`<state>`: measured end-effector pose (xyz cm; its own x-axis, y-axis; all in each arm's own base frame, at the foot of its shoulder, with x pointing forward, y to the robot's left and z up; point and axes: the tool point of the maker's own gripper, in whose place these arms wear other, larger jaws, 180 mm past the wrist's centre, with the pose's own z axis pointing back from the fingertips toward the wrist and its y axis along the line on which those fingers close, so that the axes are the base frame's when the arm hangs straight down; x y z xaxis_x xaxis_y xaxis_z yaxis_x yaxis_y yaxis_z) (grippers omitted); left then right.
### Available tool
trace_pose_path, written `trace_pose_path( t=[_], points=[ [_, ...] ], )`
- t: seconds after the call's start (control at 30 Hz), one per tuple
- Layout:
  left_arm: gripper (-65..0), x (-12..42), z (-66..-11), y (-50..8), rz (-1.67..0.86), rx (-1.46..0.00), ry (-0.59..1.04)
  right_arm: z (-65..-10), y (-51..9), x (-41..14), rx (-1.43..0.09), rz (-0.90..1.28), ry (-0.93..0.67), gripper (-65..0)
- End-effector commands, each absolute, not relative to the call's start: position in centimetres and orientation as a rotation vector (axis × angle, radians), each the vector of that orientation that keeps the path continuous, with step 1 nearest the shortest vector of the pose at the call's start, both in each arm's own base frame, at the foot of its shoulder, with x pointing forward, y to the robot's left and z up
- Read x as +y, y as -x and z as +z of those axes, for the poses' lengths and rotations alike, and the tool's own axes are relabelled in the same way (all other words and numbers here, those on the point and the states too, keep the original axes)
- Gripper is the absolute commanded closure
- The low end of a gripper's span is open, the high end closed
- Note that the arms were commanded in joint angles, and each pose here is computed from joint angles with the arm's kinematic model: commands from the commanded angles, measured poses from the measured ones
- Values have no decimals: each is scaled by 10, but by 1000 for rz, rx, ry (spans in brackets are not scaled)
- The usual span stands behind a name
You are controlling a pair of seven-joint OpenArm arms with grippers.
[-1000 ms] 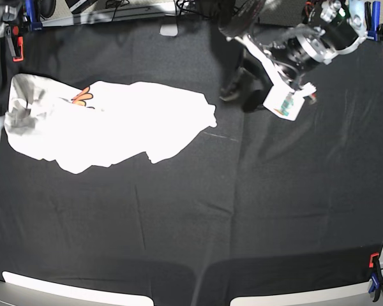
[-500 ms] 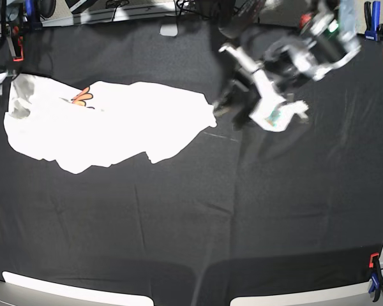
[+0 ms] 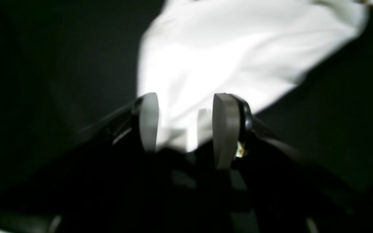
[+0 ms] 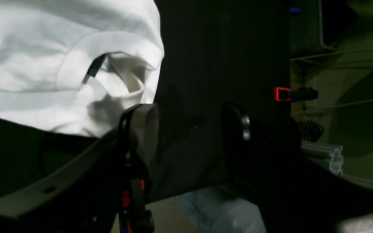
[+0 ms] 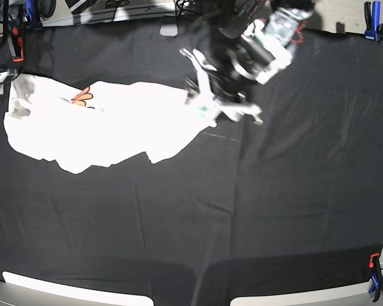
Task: Layout the t-shirt on the table in an organized manner, then fold the t-shirt properly
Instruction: 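Grasp the shirt edge with the left gripper near the shirt's middle, then regrasp the shirt with the right gripper at its spread-out end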
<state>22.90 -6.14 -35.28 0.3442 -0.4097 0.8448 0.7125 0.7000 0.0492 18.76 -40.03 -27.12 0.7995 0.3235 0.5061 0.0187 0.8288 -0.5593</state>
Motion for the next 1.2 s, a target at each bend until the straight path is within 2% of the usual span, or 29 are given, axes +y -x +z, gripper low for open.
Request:
trace_pose_path(
  t=[0.0,0.1,0.27,0.47,0.67,0.8,0.87,0.9,0.97,1.0,1.17],
  points=[
    [-252,-62,-350,-232,-747,-988,356,-258,-193,-404,-660,189,614,-306],
    [-252,-60,-357,-229,-748,-955,348,-258,-193,-404,-660,189,614,-305],
    [-252,-56,-352,-242,-711,-994,324,-258,-195,-401,-674,187,592,-305],
    [-252,-53,-368,-249,-723,-950,299,-256,-221,-345,-872,219,269,-305],
    [-252,-43,-372,-253,-722,-938,231,-252,-226,-329,-915,239,185,-305],
    [-251,-35,-371,-259,-688,-954,181,-252,-225,-300,-940,325,43,-305],
    [-215,-38,-372,-257,-670,-945,215,-247,-227,-290,-969,319,-25,-305],
    [-166,-39,-373,-256,-667,-939,222,-245,-227,-285,-986,317,-53,-305],
    [-25,-39,-375,-255,-665,-931,226,-239,-229,-277,-1018,311,-110,-305],
    [0,-39,-376,-255,-666,-929,225,-237,-229,-273,-1031,309,-138,-305],
    [0,-39,-376,-254,-667,-930,227,-238,-225,-252,-1016,315,-263,-305]
  ],
)
